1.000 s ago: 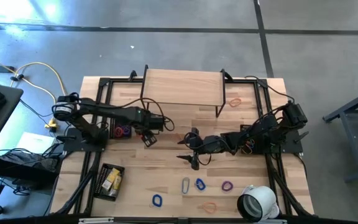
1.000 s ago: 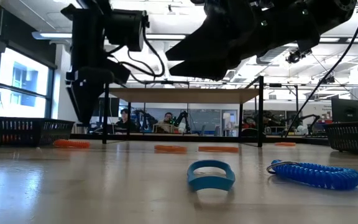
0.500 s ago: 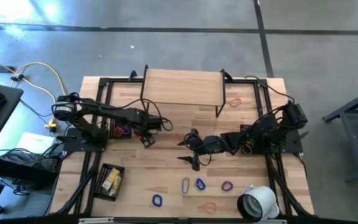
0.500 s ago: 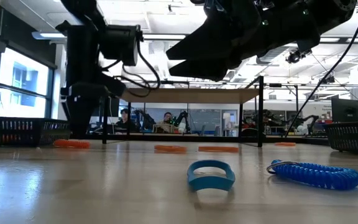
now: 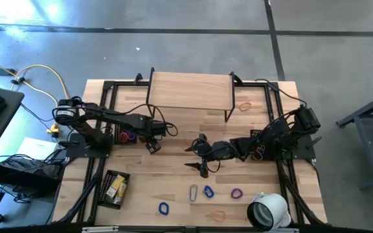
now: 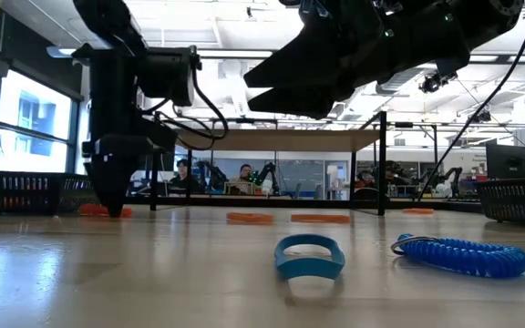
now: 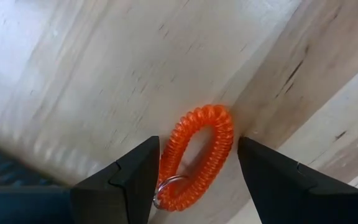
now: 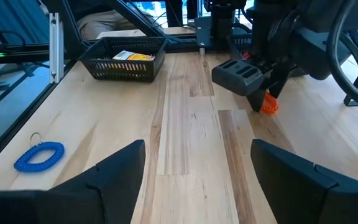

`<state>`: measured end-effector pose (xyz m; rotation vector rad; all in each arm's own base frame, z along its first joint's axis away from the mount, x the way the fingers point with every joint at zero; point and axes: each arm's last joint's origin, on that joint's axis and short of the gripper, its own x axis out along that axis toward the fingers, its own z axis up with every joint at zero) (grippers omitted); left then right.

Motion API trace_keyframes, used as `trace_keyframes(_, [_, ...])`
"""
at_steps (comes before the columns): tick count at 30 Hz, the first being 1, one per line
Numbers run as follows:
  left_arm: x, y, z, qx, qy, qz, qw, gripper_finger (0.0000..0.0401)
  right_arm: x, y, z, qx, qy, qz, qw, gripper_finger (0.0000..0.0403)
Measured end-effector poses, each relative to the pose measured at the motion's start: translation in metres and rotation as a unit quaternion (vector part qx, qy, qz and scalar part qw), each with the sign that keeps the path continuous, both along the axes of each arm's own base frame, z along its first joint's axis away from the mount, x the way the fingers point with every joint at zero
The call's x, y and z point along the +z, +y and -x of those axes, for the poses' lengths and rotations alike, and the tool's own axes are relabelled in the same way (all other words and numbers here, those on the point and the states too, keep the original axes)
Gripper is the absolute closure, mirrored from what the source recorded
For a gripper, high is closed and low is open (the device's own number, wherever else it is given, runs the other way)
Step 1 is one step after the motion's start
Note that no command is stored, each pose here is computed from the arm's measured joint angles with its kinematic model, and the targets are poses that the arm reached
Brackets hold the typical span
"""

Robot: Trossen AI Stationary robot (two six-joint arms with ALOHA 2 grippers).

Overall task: Pick & Place Office Desk Supplies
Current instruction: Put the orange spring keychain into the top left black bin

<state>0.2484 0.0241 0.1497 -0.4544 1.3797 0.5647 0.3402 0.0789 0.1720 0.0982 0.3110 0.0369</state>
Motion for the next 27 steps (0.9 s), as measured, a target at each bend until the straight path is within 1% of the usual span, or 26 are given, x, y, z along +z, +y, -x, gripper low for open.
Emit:
trace_keyframes(4, [-0.001, -0.001, 0.001, 0.0, 0.0, 0.027, 1.0, 0.0196, 0.0, 0.0, 0.0, 0.0, 0.0, 0.0, 1.0, 0.0121])
trace_keyframes(7, [-0.001, -0.002, 0.001, 0.009, -0.001, 0.029, 1.0, 0.0223, 0.0, 0.0, 0.0, -0.002, 0.0, 0.001, 1.0, 0.0121])
trace_keyframes(11, [-0.002, -0.002, 0.001, 0.014, -0.001, 0.032, 0.999, 0.0285, 0.0, 0.0, 0.0, -0.002, 0.0, 0.001, 1.0, 0.0121])
trace_keyframes(14, [-0.002, -0.003, 0.0, 0.043, -0.006, 0.026, 0.999, 0.0341, 0.0, 0.0, 0.0, -0.002, 0.0, 0.001, 1.0, 0.0121])
trace_keyframes(16, [0.0, -0.007, -0.001, 0.042, -0.008, 0.023, 0.999, 0.0375, 0.0, 0.0, 0.0, -0.002, 0.0, 0.001, 1.0, 0.0121])
trace_keyframes(17, [0.001, -0.01, -0.002, 0.038, -0.01, 0.018, 0.999, 0.0386, 0.0, 0.0, 0.0, -0.002, 0.0, 0.001, 1.0, 0.0121])
trace_keyframes(18, [0.002, -0.013, -0.003, 0.036, -0.011, 0.013, 0.999, 0.039, 0.0, 0.0, 0.0, -0.002, 0.0, 0.001, 1.0, 0.0121])
trace_keyframes(21, [0.013, -0.024, -0.007, 0.031, -0.021, 0.022, 0.999, 0.0391, 0.0, 0.0, 0.0, -0.001, 0.0, 0.002, 1.0, 0.0121])
trace_keyframes(24, [0.037, -0.037, -0.013, 0.017, -0.039, 0.031, 0.999, 0.0392, 0.0, 0.0, 0.0, -0.001, 0.0, 0.003, 1.0, 0.0121])
trace_keyframes(27, [0.062, -0.052, -0.012, 0.013, -0.034, 0.03, 0.999, 0.0393, 0.0, 0.0, 0.0, -0.001, 0.0, 0.003, 1.0, 0.0121])
